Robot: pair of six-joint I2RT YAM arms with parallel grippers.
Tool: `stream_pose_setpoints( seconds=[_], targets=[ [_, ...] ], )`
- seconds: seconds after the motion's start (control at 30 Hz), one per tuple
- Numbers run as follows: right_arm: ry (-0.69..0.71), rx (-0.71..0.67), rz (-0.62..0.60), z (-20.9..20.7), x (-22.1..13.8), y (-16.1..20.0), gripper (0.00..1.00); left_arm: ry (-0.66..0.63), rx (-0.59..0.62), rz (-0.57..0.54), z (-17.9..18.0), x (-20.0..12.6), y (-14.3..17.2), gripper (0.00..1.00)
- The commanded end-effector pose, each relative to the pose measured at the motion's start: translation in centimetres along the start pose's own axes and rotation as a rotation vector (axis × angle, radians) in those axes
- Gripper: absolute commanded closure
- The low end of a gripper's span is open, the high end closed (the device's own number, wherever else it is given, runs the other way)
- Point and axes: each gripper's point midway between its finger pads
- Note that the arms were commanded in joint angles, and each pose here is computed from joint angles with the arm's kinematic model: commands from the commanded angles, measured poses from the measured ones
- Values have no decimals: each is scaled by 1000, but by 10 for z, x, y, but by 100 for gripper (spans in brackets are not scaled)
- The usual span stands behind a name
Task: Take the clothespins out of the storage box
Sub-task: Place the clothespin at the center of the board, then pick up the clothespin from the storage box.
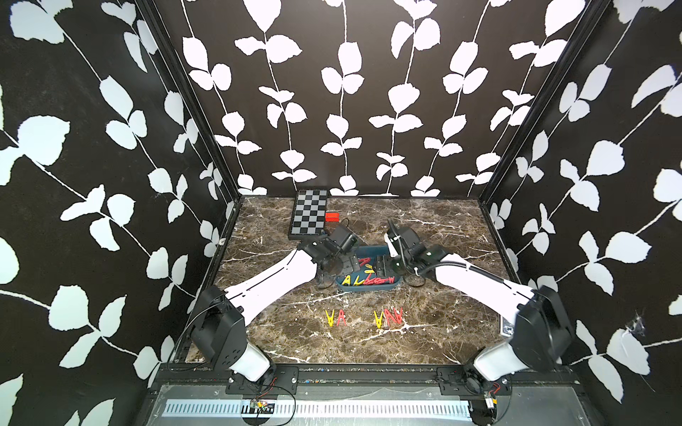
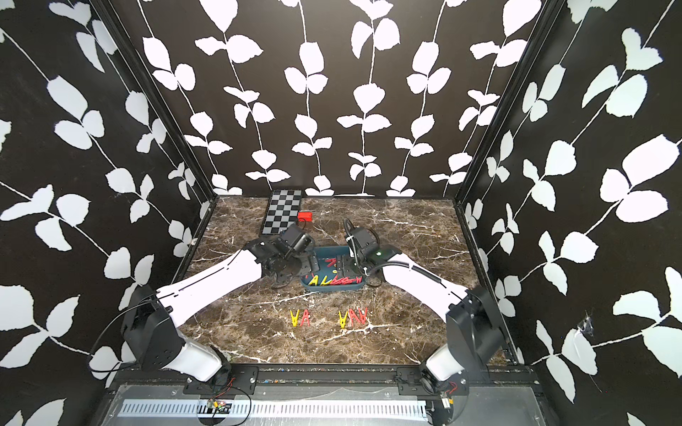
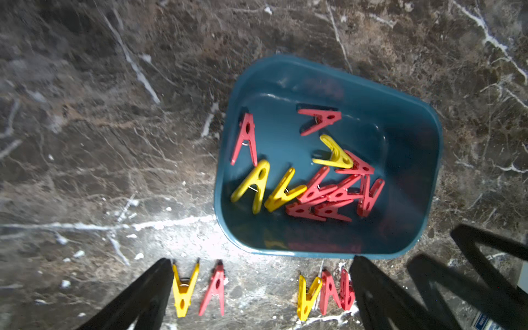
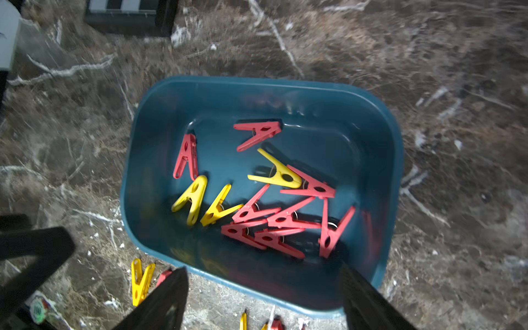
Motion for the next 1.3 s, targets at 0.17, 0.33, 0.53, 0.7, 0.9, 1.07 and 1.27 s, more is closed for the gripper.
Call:
stream_pose_setpoints(
  seconds=[0.17, 0.33, 0.53, 0.7, 0.9, 1.07, 1.27],
  targets=[
    [48, -183, 65, -3, 39, -23, 48, 36, 40, 18, 0, -9, -34, 1],
    [51, -235, 120, -3, 62, -25, 57, 53, 13, 25, 3, -5, -45, 1],
    [32, -235, 166, -4, 84, -24, 65, 46, 0, 20, 11, -4, -56, 1],
    [4, -242, 200, -4, 96, -17, 68, 51, -17, 22, 14, -2, -61, 1],
    [-17, -245, 233, -2, 107, -9, 66, 42, -30, 36, 17, 3, -60, 1],
    [-2, -262, 244, -5, 113, -8, 67, 48, -37, 37, 17, 3, -59, 1],
    [4, -277, 277, -7, 123, -2, 69, 51, -45, 42, 19, 4, -57, 1]
  ],
)
Point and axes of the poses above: each gripper's point midway between its finger pads, its own x axis out along the fingers, its own z axis along the line the jaws close on, y = z × x, and after that the axes turned 12 degrees about -x, right-handed
